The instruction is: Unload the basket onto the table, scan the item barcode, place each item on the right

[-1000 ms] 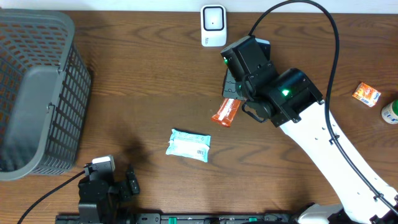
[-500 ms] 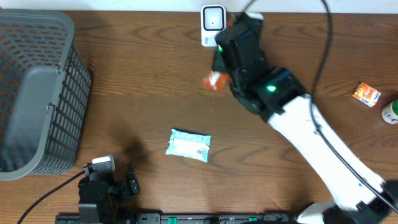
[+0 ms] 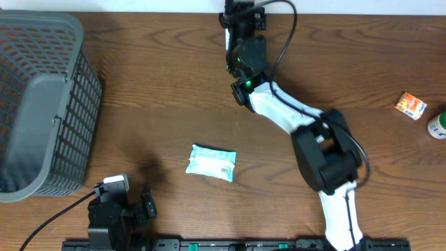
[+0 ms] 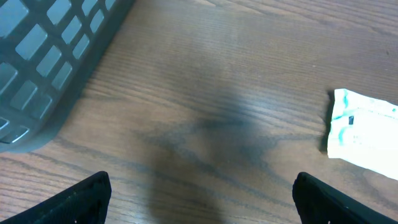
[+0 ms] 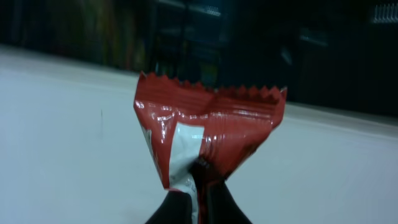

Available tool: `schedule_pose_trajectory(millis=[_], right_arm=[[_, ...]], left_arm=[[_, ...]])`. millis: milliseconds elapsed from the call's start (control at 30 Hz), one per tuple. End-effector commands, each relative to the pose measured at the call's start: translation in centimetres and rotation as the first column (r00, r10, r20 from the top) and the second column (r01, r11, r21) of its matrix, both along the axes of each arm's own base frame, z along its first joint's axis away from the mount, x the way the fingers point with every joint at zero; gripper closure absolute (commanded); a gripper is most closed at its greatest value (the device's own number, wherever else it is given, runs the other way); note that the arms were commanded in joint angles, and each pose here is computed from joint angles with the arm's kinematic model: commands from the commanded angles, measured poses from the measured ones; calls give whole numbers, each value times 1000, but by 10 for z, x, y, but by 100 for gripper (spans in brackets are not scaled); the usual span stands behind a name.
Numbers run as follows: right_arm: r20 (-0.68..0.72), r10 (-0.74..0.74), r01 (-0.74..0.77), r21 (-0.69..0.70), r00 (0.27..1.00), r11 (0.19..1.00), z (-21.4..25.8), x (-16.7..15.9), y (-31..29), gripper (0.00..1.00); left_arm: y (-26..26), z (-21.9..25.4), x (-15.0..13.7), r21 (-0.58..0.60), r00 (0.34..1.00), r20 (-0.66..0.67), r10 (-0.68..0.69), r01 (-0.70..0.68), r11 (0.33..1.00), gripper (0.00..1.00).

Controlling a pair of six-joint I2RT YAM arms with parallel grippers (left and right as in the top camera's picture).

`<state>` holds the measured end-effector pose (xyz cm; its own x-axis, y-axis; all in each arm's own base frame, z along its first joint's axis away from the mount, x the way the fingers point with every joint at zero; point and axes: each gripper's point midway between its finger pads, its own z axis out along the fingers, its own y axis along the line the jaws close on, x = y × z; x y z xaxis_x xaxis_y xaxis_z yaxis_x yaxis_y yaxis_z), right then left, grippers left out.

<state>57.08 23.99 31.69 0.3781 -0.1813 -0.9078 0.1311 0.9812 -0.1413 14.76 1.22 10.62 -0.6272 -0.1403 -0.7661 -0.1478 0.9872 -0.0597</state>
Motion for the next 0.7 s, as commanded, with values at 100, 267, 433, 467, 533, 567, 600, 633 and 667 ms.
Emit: schedule_pose_trajectory(millis=[100,267,433,467,533,567,600,633,667], right_arm=[[-51,-29,7,-384,998,923,-78,41,22,99],[-63,-27,2,-366,998,930,-95,52,25,99],[-134,-9,-41,-360,991,932,-113,65,19,99],[-151,-8,-48,-359,988,932,-117,67,17,99],[-200,-11,-62,-354,980,933,-129,72,13,99],[-225,-10,-70,-343,974,937,-135,75,10,99],[-242,-9,-74,-333,970,940,-139,77,7,99],[-260,-10,-78,-325,966,942,-144,79,4,99],[-276,-13,-80,-325,961,942,-148,80,2,99]], left_arm=[[0,-1,-1,-6,1000,-5,8,-8,1000,6],[0,-1,-1,-6,1000,-6,8,-8,1000,6],[0,-1,-1,-6,1000,-6,9,-9,1000,6],[0,-1,-1,-6,1000,-6,9,-9,1000,6],[0,-1,-1,-6,1000,-5,8,-8,1000,6],[0,-1,-1,-6,1000,-5,8,-8,1000,6],[0,-1,-1,-6,1000,-6,8,-8,1000,6],[0,-1,-1,-6,1000,-6,8,-8,1000,6],[0,-1,-1,-6,1000,-6,8,-8,1000,6]])
